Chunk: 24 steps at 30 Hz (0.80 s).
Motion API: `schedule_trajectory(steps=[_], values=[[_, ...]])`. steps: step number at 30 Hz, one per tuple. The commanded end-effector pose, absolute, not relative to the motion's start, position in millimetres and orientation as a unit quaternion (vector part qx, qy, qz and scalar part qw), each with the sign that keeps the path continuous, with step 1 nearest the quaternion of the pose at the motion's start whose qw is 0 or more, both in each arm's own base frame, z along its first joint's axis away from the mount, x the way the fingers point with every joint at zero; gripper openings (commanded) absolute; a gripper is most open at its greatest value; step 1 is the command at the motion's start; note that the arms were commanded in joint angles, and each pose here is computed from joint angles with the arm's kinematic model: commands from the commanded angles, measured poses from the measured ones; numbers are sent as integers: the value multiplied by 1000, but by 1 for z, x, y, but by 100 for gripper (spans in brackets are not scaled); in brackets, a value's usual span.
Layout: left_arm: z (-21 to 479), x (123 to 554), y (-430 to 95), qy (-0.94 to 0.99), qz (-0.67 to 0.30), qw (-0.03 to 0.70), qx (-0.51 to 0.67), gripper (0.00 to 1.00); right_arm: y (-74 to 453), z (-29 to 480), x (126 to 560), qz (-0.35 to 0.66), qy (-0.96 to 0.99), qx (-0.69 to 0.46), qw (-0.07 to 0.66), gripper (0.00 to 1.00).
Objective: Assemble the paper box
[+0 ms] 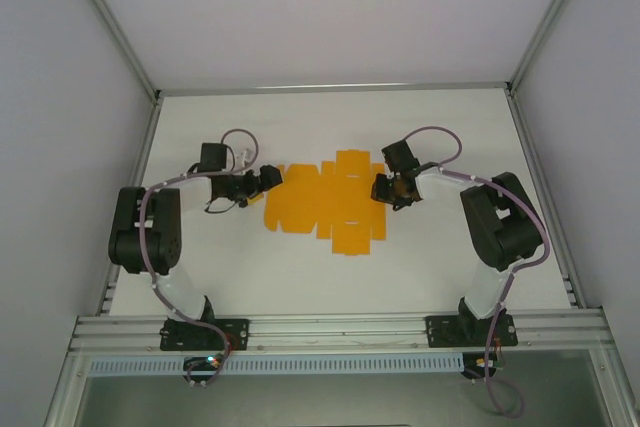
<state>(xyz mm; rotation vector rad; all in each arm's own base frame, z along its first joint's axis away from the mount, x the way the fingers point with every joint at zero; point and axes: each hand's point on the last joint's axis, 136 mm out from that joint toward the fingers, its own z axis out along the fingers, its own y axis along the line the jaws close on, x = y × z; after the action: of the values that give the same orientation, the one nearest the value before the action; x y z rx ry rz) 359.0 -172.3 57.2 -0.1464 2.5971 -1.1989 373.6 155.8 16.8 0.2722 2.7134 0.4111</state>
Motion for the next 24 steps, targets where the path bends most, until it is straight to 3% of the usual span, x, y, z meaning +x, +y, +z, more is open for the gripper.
schedule_trajectory(steps=[1, 8, 14, 20, 24], values=[[41, 335, -203, 890, -451, 64, -26, 97, 147, -27, 338, 125, 980, 93, 120, 26], [50, 330, -215, 887, -458, 59, 3, 95, 149, -25, 338, 138, 978, 69, 137, 26], [96, 328, -230, 841, -531, 94, 41, 93, 159, -21, 342, 180, 970, 50, 154, 27], [76, 334, -176, 943, -306, 129, 14, 94, 150, -20, 340, 156, 975, 55, 150, 27], [60, 337, -155, 964, -238, 120, -1, 95, 147, -21, 339, 146, 977, 54, 146, 27]])
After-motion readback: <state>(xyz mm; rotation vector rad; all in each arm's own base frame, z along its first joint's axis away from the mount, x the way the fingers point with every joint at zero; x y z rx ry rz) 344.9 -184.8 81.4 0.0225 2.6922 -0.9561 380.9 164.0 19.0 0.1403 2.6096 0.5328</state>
